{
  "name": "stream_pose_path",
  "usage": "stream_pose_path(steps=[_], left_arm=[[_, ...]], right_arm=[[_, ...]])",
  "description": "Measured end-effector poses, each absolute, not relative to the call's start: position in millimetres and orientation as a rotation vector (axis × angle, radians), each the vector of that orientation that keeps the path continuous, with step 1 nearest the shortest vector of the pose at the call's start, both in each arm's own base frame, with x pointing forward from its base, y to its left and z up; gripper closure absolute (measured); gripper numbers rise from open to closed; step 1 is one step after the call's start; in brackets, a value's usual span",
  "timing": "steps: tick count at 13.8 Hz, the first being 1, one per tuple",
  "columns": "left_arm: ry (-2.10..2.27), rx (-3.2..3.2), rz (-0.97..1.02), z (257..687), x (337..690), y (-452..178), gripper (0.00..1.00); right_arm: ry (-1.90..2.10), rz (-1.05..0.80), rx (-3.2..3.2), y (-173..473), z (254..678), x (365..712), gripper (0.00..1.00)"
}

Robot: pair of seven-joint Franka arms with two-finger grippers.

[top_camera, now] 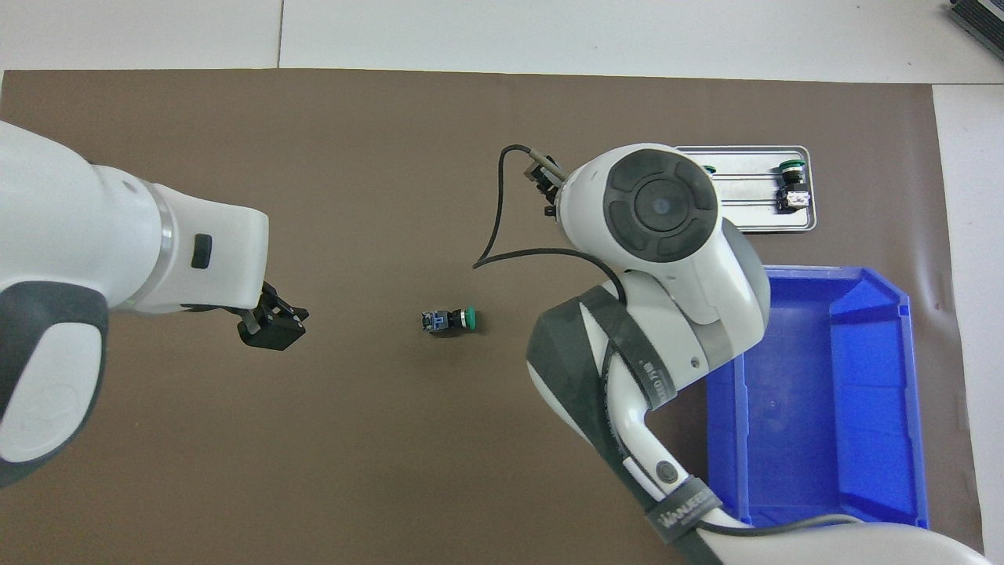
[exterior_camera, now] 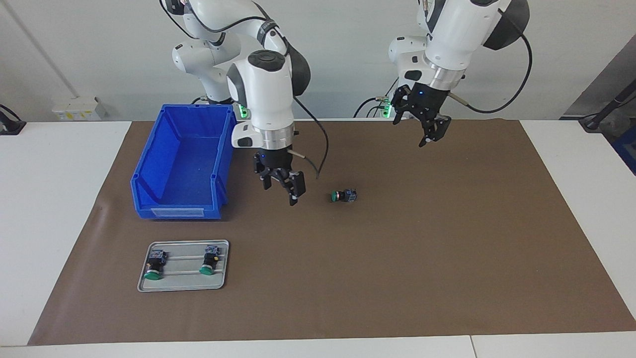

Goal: Place and press button with both arms
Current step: 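Withdraw the right gripper while the left gripper reaches the button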

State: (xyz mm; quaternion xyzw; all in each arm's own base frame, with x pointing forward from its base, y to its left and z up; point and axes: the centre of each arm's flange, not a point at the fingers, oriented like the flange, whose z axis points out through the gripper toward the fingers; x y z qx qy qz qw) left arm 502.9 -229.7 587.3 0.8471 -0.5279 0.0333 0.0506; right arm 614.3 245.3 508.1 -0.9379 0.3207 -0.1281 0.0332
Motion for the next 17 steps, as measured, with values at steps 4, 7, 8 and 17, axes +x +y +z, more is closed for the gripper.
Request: stream_pose_path(steps=[4,7,8,17], left_arm=[[-1.804,2.402,0.099,521.9,507.1,-269.4,0.07],[-1.891,2.330,0.147,465.6,505.7,-309.3,0.07],[-1.914,2.315,0.167,448.3,502.9,-316.4,0.07],[-1.964,2.261,0.237,330.0,490.1,-369.1,0.03]], right_arm=[[0.754,-0.358,-3.018,151.4,552.0,615.7,0.00],[0.581,-0.331,-3.088,99.0,584.0,603.3,0.00],[0.533,-0.321,-3.107,83.5,592.8,598.6,0.00],[0.336,-0.109,-3.174,-21.1,657.1,537.0,0.00]])
